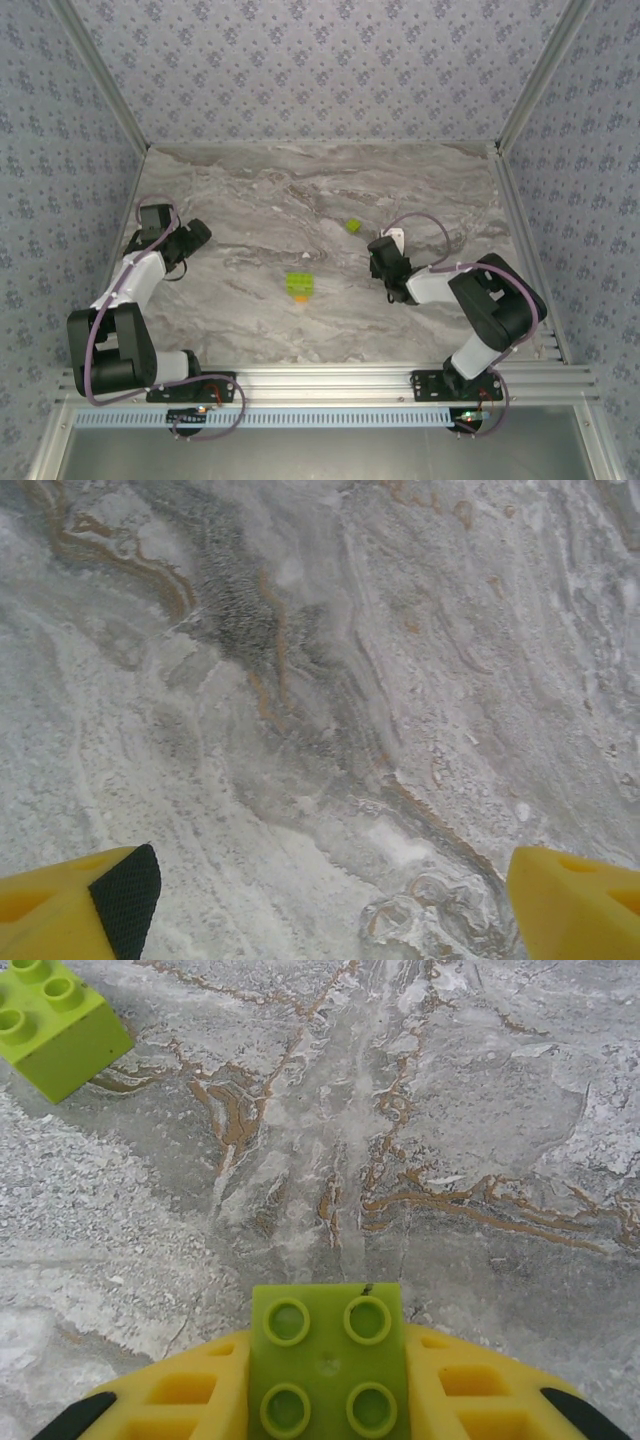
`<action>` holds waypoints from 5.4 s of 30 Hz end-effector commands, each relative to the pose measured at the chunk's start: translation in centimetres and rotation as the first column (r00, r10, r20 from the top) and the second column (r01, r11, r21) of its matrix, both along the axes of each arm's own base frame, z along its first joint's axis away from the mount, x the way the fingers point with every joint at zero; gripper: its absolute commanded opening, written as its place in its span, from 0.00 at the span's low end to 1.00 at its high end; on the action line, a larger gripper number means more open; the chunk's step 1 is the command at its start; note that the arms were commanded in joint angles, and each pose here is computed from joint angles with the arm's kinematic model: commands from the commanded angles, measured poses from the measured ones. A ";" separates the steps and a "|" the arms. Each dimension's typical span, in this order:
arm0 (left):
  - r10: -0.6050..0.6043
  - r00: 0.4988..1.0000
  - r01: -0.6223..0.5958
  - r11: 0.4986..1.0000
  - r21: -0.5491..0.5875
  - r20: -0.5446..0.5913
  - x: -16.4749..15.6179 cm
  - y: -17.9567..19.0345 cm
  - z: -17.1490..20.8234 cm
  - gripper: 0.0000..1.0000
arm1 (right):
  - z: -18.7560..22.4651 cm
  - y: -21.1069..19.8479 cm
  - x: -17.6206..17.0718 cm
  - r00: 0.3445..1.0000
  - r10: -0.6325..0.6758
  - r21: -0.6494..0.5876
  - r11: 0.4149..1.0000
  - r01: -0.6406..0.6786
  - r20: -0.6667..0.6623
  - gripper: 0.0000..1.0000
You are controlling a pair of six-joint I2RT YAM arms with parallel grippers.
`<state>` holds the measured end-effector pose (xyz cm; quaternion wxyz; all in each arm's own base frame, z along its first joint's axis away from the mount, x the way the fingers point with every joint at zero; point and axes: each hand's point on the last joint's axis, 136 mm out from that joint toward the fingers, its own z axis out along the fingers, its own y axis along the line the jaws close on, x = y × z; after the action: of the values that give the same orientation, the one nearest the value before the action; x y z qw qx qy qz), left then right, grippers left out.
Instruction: Assemble a carrot with lego
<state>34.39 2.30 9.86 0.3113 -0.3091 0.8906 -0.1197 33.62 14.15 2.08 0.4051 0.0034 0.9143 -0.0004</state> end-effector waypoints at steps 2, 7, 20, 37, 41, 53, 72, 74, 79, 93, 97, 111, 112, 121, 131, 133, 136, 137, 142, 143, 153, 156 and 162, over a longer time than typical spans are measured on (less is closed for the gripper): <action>-0.192 0.967 0.189 0.981 0.038 0.165 0.4 -4.3 3.4 0.90 | -2.2 -0.1 -3.2 0.991 0.053 -0.028 0.998 -0.057 -0.125 0.28; -0.403 0.854 0.359 0.914 0.189 0.328 -2.4 -8.9 6.6 0.90 | -0.8 0.1 -3.6 0.988 0.093 -0.028 0.995 -0.097 -0.123 0.28; -0.643 0.611 0.622 0.750 0.223 0.461 -13.5 -15.5 6.6 0.97 | 0.8 1.8 -3.1 0.978 0.172 0.005 0.985 -0.173 -0.114 0.28; -0.878 0.406 0.845 0.466 0.260 0.253 -15.6 -23.4 2.6 0.97 | 0.3 4.5 -2.6 0.968 0.222 -0.008 0.974 -0.225 -0.119 0.28; -0.886 0.390 0.840 0.454 0.296 0.253 -14.6 -24.0 2.6 0.97 | 0.5 4.7 -2.6 0.966 0.232 -0.006 0.972 -0.234 -0.115 0.28; -0.936 0.298 0.854 0.348 0.387 0.186 -12.4 -26.4 1.6 0.97 | 0.7 4.5 -2.8 0.963 0.242 0.000 0.970 -0.243 -0.122 0.28; -0.975 0.178 0.898 0.216 0.382 0.133 -12.7 -28.8 0.3 0.95 | 0.3 3.6 -3.1 0.963 0.234 0.013 0.972 -0.235 -0.136 0.28; -0.977 0.169 0.904 0.208 0.374 0.133 -12.8 -29.0 0.2 0.89 | 0.2 3.6 -3.1 0.963 0.232 0.013 0.972 -0.233 -0.137 0.28; -0.980 0.145 0.915 0.185 0.358 0.134 -13.2 -29.4 0.1 0.70 | 0.1 3.5 -3.2 0.963 0.232 0.011 0.973 -0.233 -0.139 0.28; -0.984 0.124 0.925 0.161 0.343 0.127 -13.5 -29.9 -0.3 0.85 | -0.3 3.3 -3.4 0.962 0.231 0.008 0.973 -0.232 -0.147 0.28; -0.985 0.124 0.920 0.159 0.358 0.119 -13.2 -30.1 -0.3 0.86 | -0.3 3.4 -3.4 0.962 0.232 0.012 0.972 -0.233 -0.146 0.28; -0.988 0.109 0.924 0.140 0.356 0.105 -13.0 -30.7 -0.7 0.73 | -0.5 3.7 -3.4 0.958 0.242 0.018 0.970 -0.242 -0.153 0.27; -0.989 0.106 0.926 0.137 0.353 0.105 -13.0 -30.7 -0.8 0.73 | -0.6 3.7 -3.4 0.958 0.242 0.017 0.970 -0.242 -0.156 0.27; -0.991 0.092 0.935 0.119 0.334 0.095 -13.0 -31.2 -1.4 0.65 | -0.4 3.7 -3.2 0.958 0.245 0.016 0.969 -0.245 -0.152 0.27; -0.989 0.092 0.929 0.128 0.346 0.117 -13.1 -31.1 -1.0 0.53 | -0.6 4.1 -3.2 0.953 0.260 0.023 0.965 -0.260 -0.158 0.27; -0.989 0.088 0.932 0.123 0.340 0.118 -13.2 -31.2 -1.1 0.52 | -0.6 4.1 -3.2 0.951 0.263 0.026 0.965 -0.262 -0.161 0.27; -0.990 0.084 0.936 0.118 0.332 0.114 -13.2 -31.3 -1.3 0.54 | -0.7 4.2 -3.2 0.950 0.266 0.030 0.964 -0.264 -0.164 0.27; -0.990 0.085 0.935 0.119 0.334 0.115 -13.2 -31.3 -1.3 0.54 | -0.7 4.2 -3.1 0.950 0.267 0.032 0.964 -0.266 -0.162 0.27; -0.989 0.092 0.933 0.126 0.338 0.115 -13.1 -31.2 -1.3 0.48 | -0.6 4.4 -3.1 0.949 0.271 0.037 0.962 -0.269 -0.160 0.27; -0.990 0.090 0.933 0.124 0.337 0.113 -13.1 -31.2 -1.4 0.47 | -0.7 4.4 -3.1 0.949 0.271 0.039 0.963 -0.268 -0.160 0.27; -0.991 0.079 0.941 0.110 0.320 0.106 -13.3 -31.4 -1.7 0.28 | -0.9 4.2 -3.6 0.945 0.280 0.038 0.960 -0.277 -0.168 0.27; -0.990 0.080 0.939 0.114 0.323 0.118 -13.5 -31.3 -1.2 0.25 | -0.8 4.2 -3.7 0.943 0.287 0.037 0.958 -0.285 -0.169 0.27; -0.985 0.012 0.961 0.059 0.269 0.174 -16.0 -31.3 1.2 0.25 | 1.6 4.7 -4.0 0.913 0.378 0.039 0.925 -0.377 -0.155 0.25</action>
<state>20.18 -28.26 8.67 0.2982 0.4044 0.8209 -0.2715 30.33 18.77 2.62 0.3345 -0.1373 0.9296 0.0718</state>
